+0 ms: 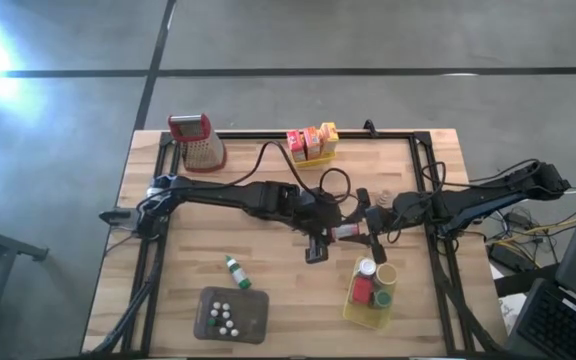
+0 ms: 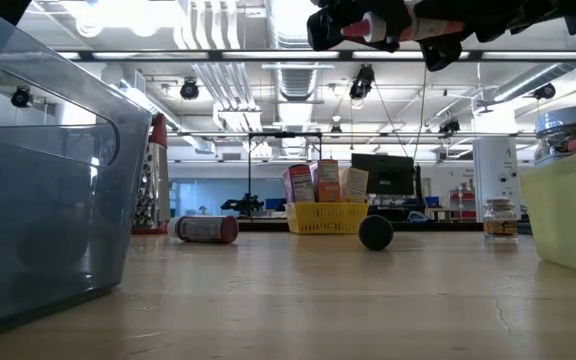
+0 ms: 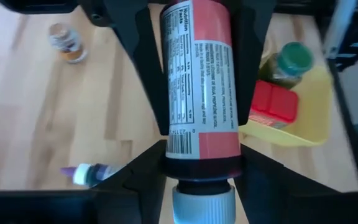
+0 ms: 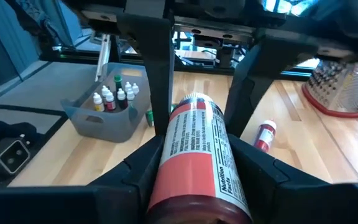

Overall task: Pick & Place Kitchen Items
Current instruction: Put the large pink food coloring bottle into the black bin

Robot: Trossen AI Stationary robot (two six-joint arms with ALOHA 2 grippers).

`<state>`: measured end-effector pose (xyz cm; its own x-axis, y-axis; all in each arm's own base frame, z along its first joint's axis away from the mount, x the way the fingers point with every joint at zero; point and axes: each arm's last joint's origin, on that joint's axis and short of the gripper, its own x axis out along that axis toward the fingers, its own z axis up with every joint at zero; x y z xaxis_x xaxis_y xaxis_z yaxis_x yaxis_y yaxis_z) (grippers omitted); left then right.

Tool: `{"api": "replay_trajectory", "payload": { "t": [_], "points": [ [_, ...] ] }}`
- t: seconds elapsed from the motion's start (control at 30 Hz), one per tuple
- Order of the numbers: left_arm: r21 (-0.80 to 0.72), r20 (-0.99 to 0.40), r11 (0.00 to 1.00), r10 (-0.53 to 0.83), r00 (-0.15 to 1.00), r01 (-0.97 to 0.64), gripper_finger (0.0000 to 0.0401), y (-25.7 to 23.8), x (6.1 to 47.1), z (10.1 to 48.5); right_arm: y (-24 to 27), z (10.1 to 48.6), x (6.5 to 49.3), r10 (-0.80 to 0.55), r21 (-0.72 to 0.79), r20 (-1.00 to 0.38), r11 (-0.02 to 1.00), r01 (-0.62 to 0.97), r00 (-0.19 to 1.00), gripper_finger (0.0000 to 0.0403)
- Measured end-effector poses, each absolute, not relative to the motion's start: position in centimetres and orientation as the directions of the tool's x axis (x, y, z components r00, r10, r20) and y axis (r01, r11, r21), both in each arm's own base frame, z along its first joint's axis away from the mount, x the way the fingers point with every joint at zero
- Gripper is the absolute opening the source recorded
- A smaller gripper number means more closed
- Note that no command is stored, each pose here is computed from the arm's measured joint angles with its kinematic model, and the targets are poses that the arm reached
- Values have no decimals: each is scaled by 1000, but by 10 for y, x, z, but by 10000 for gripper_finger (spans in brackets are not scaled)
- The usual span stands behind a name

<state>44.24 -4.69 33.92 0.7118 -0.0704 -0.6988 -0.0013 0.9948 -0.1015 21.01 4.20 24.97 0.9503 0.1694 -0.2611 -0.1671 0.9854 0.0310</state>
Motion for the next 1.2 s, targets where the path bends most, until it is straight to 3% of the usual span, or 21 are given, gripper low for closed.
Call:
{"api": "replay_trajectory", "payload": {
  "t": [0.3,0.5,0.6,0.7,0.97,1.2],
  "points": [
    [-103,-741,993,-111,662,50,202,-45,427,347,42,250,209,168,40,-269,986,-164,948,148],
    [3,-744,993,81,664,-118,204,-42,388,378,41,250,206,167,40,-273,986,-163,947,141],
    [86,-661,977,203,723,-196,204,-51,372,388,41,251,207,167,33,-263,986,-164,950,144],
    [101,-558,972,233,796,-214,204,-63,357,389,42,255,208,168,10,-225,985,-171,960,148],
    [14,-256,987,158,954,-160,204,-80,325,363,42,271,210,173,-55,-47,983,-175,984,138],
    [-38,-89,994,96,991,-100,204,-76,304,333,42,274,210,173,-63,-20,983,-174,985,150]
  ]
}}
